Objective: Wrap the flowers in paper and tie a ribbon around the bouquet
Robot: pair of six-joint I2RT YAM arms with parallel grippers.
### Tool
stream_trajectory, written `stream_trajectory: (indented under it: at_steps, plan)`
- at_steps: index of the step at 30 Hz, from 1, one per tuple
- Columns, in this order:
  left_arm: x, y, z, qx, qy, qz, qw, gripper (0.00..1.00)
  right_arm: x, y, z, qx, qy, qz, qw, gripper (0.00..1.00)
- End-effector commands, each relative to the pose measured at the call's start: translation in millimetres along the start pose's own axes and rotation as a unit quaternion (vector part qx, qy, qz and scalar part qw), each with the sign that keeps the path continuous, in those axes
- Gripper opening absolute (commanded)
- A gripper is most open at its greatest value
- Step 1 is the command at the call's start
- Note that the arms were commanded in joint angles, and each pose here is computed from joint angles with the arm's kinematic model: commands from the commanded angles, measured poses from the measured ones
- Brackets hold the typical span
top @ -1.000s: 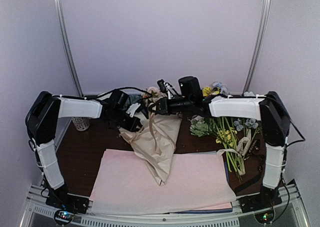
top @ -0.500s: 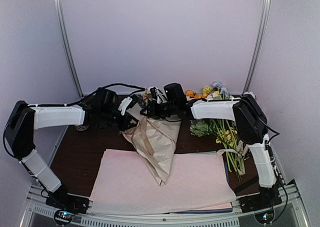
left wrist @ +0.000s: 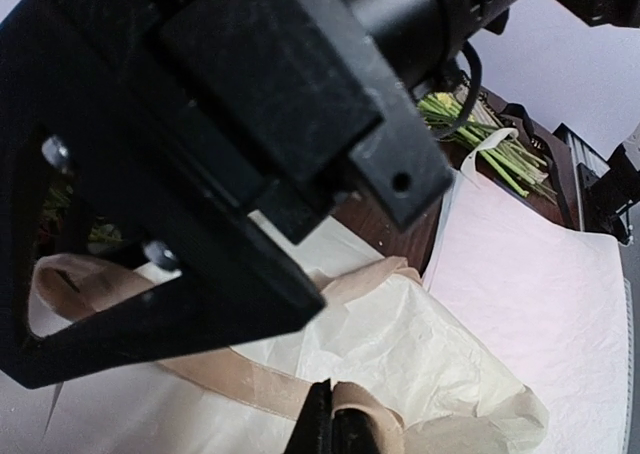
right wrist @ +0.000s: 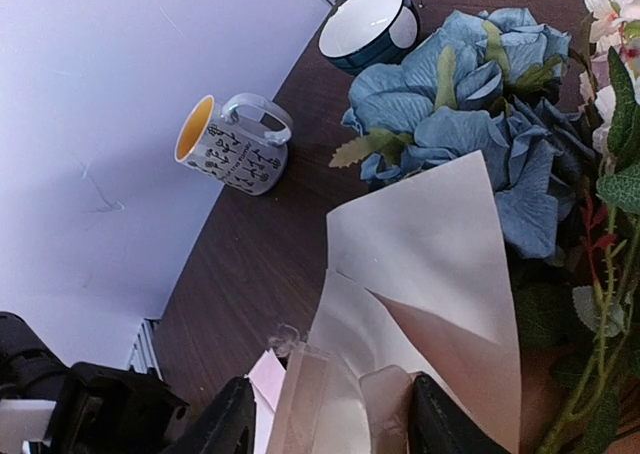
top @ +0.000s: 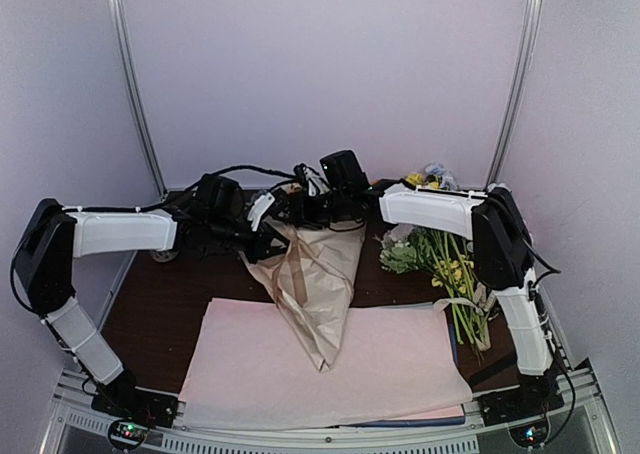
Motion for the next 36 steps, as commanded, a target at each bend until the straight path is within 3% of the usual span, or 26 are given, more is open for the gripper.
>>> stream_trajectory:
  at_steps: [1, 5, 10, 16, 21, 28, 36]
  plan:
    - [-22, -6, 4, -0.003, -0.002, -0.042, 0.999, 0.0, -9, 30, 13, 0.035, 0.029, 0.008, 0.999, 0.53]
    - [-24, -13, 5, 0.01, 0.024, -0.058, 0.998, 0.0, 0, 43, 0, 0.082, 0.035, 0.021, 0.996, 0.65]
    - [-19, -24, 9, 0.023, 0.053, -0.059, 0.997, 0.0, 8, 48, -4, 0.103, 0.048, 0.051, 0.992, 0.7]
    - [-22, -26, 18, 0.004, 0.079, -0.078, 0.994, 0.0, 6, 76, 8, 0.092, 0.054, -0.007, 0.994, 0.58]
    - [-24, -26, 22, -0.004, 0.087, -0.092, 0.992, 0.0, 41, 83, 33, 0.039, 0.035, -0.048, 0.997, 0.5]
    - [-8, -25, 23, -0.013, 0.083, -0.072, 0.994, 0.0, 64, 64, 40, 0.019, 0.035, -0.026, 0.999, 0.52]
    - [-17, -21, 15, 0.004, 0.061, -0.084, 0.995, 0.0, 88, 33, 33, 0.032, 0.063, 0.041, 0.997, 0.51]
Point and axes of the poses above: each gripper's point midway between its finger pads, its own y axis back along the fingers, its own z axis along the line the jaws close on, x = y × z, the point moved 1 cm from there along y, back along the fingers, and after that the axes turned 7 degrees about y, right-handed, at the moved point
